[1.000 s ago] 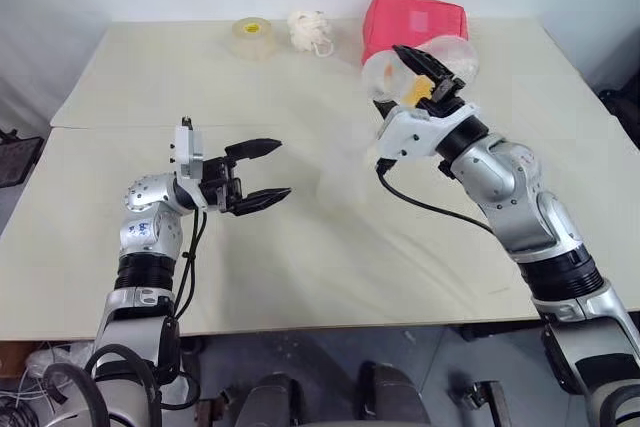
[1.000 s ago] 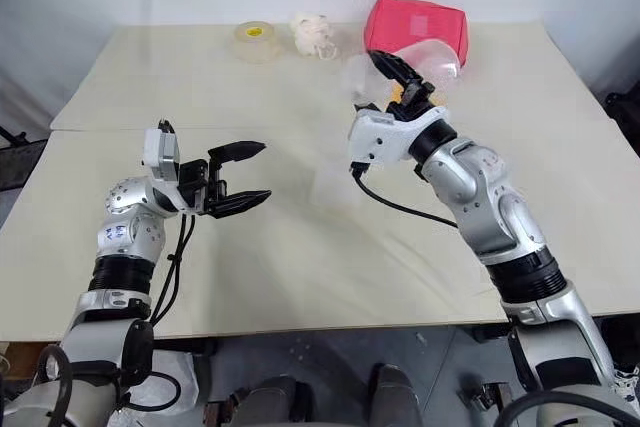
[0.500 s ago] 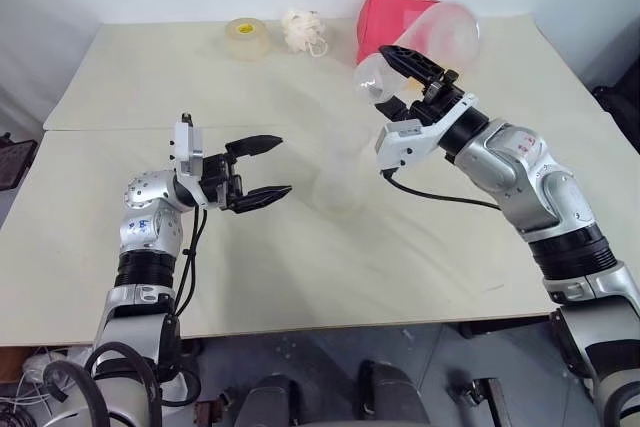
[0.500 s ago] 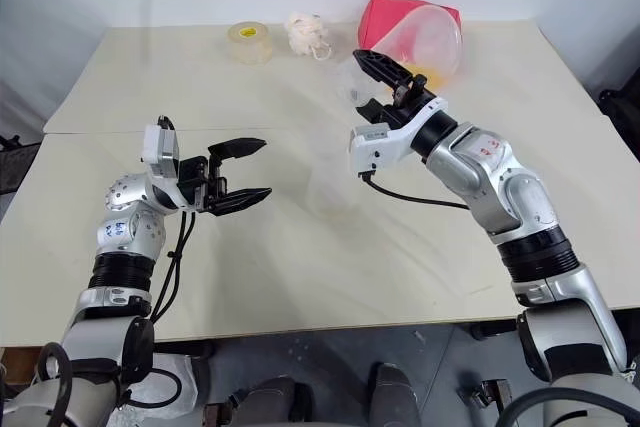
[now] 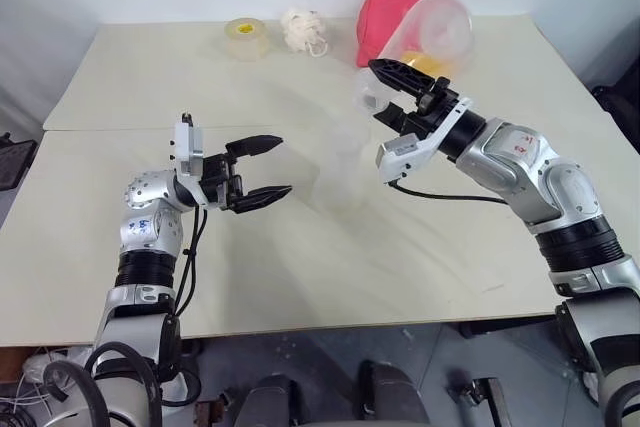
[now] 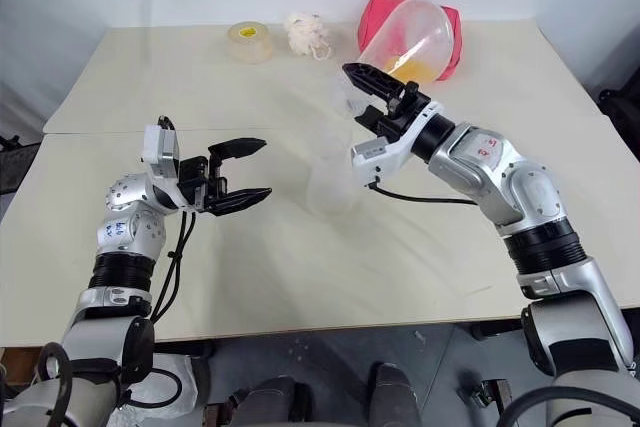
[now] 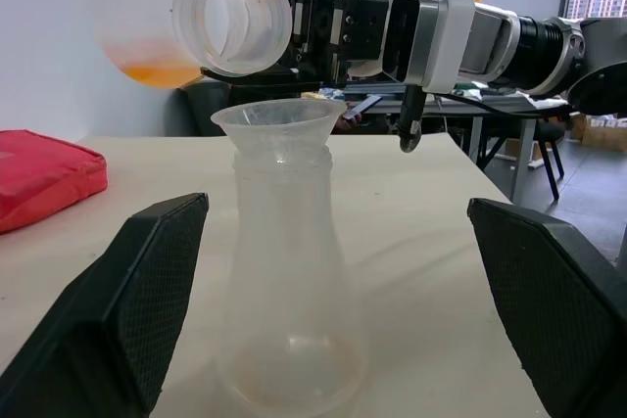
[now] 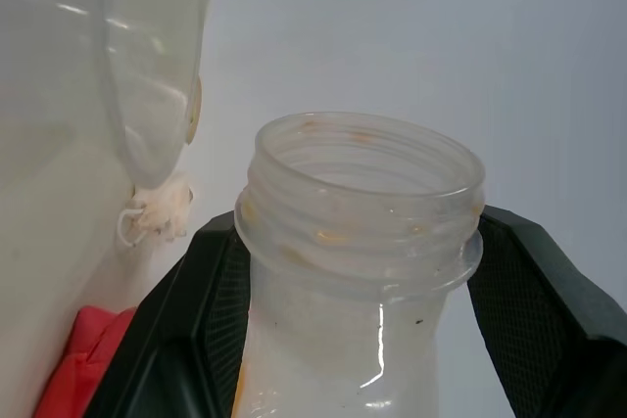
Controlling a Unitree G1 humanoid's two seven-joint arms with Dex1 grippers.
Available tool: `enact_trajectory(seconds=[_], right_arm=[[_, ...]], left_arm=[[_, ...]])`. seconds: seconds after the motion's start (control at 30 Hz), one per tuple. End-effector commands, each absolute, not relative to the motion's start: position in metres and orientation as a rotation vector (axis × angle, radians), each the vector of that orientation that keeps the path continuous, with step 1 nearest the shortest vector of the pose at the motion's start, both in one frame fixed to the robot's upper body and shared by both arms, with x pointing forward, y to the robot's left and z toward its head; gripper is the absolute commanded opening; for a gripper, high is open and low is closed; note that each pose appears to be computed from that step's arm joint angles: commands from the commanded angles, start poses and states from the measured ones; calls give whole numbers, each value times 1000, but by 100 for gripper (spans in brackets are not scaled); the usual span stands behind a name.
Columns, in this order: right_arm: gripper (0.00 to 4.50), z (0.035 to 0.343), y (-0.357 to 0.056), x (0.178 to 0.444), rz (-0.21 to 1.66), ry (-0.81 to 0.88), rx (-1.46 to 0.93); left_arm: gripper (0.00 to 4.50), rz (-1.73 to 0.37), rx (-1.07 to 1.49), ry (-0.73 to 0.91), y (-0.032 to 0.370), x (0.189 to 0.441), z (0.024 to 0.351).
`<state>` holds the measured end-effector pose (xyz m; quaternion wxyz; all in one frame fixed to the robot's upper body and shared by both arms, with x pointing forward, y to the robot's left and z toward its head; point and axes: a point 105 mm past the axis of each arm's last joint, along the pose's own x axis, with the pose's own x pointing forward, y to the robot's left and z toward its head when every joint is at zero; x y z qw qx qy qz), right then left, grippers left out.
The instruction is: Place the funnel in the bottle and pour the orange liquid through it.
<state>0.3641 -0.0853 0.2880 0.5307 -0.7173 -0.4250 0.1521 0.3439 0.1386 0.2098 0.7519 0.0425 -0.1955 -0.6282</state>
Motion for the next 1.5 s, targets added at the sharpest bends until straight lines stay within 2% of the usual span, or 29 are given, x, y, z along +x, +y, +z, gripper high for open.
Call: enact_trajectory(seconds=[0.03,1.5], right_arm=[[280,305,-86,358,318,-1086,-1748],[280,307,-86,363,349,-1227,-1937]], left_arm=[[450,-1372,106,-472,138,342,219],[450,-1362,120,-436,147,341,216]])
